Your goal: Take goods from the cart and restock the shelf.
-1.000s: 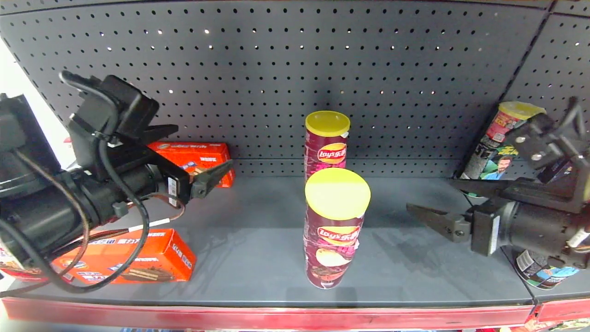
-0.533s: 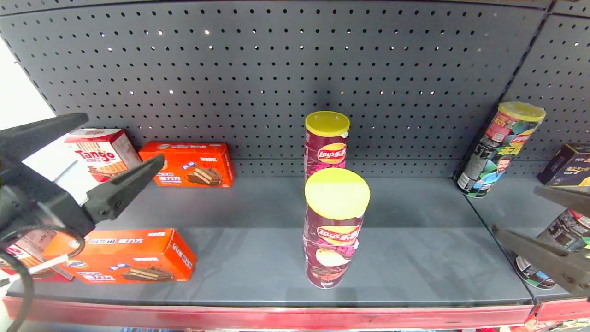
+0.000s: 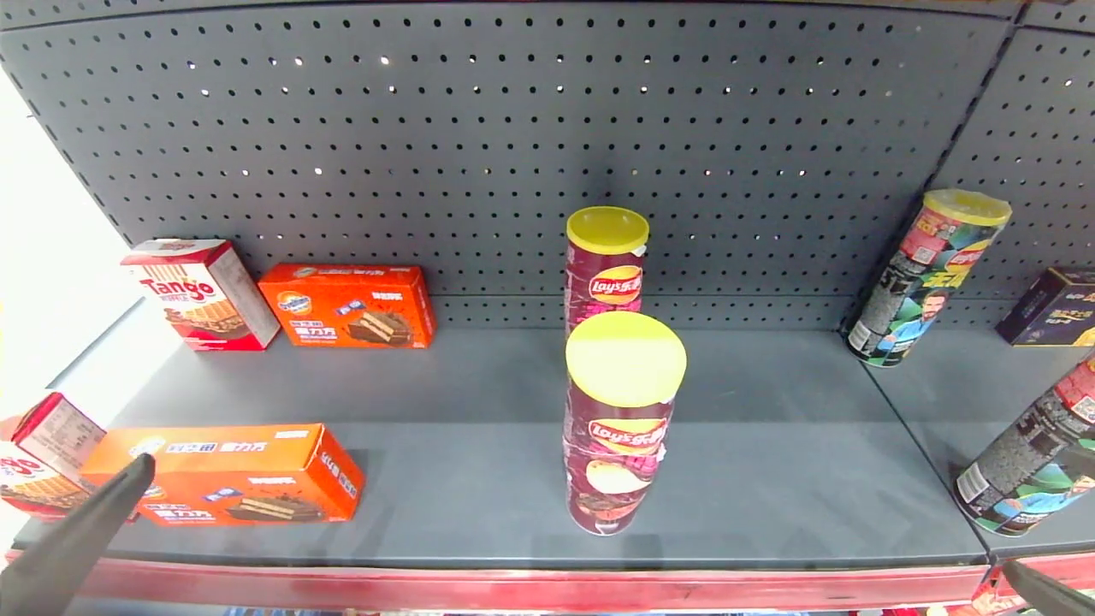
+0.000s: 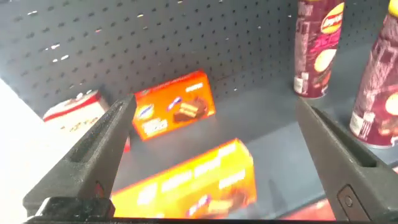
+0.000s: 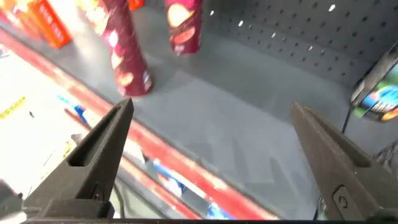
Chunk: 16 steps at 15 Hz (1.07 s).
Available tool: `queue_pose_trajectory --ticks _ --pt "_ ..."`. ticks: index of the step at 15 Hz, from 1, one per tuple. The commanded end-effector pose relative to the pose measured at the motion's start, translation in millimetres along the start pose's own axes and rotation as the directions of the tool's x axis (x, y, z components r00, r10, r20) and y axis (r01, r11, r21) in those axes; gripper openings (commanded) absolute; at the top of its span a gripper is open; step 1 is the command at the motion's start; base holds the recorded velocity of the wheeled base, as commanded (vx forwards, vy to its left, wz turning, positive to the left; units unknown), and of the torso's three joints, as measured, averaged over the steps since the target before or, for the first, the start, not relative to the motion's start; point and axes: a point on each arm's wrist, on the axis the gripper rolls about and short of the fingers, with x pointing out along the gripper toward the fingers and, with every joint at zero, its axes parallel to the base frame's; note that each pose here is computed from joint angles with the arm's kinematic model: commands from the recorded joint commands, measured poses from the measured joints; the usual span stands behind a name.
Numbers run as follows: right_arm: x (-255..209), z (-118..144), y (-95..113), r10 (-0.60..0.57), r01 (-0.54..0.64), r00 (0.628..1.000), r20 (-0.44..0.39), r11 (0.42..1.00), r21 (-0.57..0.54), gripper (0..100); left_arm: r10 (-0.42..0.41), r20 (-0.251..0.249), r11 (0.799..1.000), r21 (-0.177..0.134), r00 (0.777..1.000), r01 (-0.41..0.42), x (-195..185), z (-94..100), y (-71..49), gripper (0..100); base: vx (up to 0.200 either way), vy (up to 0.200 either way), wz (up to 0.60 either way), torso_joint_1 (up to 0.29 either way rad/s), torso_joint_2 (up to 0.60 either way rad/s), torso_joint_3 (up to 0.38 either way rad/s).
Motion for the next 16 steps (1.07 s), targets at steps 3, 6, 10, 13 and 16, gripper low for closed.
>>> queue_pose_trajectory --ticks 3,6,10,13,16 --pt "-14.6 -21.3 1.8 0.007 -0.007 1.000 -0.002 1.000 -0.001 100 -0.005 -0.023 1.000 0.004 1.000 0.005 -57.3 -27.6 -5.6 100 0.000 0.000 0.00 0.000 0.00 0.000" --pt "-23.9 -48.1 4.3 0.012 -0.013 0.999 -0.042 1.000 -0.006 100 -0.047 -0.125 0.999 0.010 0.991 0.048 -109.5 -54.0 -11.1 100 0.000 0.000 0.00 0.000 0.00 0.000" --pt "-34.9 -87.5 8.0 0.009 -0.011 0.991 -0.133 1.000 -0.012 100 -0.070 -0.240 0.997 0.013 0.968 0.076 -114.6 -79.0 -18.4 100 0.000 0.000 0.00 0.000 0.00 0.000" --pt "-47.7 -106.0 9.0 0.006 -0.013 0.971 -0.239 1.000 -0.027 100 -0.073 -0.277 0.995 0.042 0.958 0.088 -112.5 -91.2 -22.0 100 0.000 0.000 0.00 0.000 0.00 0.000" --pt "-52.3 -108.8 8.1 -0.078 0.070 0.953 -0.292 0.997 -0.035 100 -0.046 -0.283 0.998 0.024 0.958 0.055 -112.4 -91.1 -22.8 100 0.000 0.000 0.00 0.000 0.00 0.000"
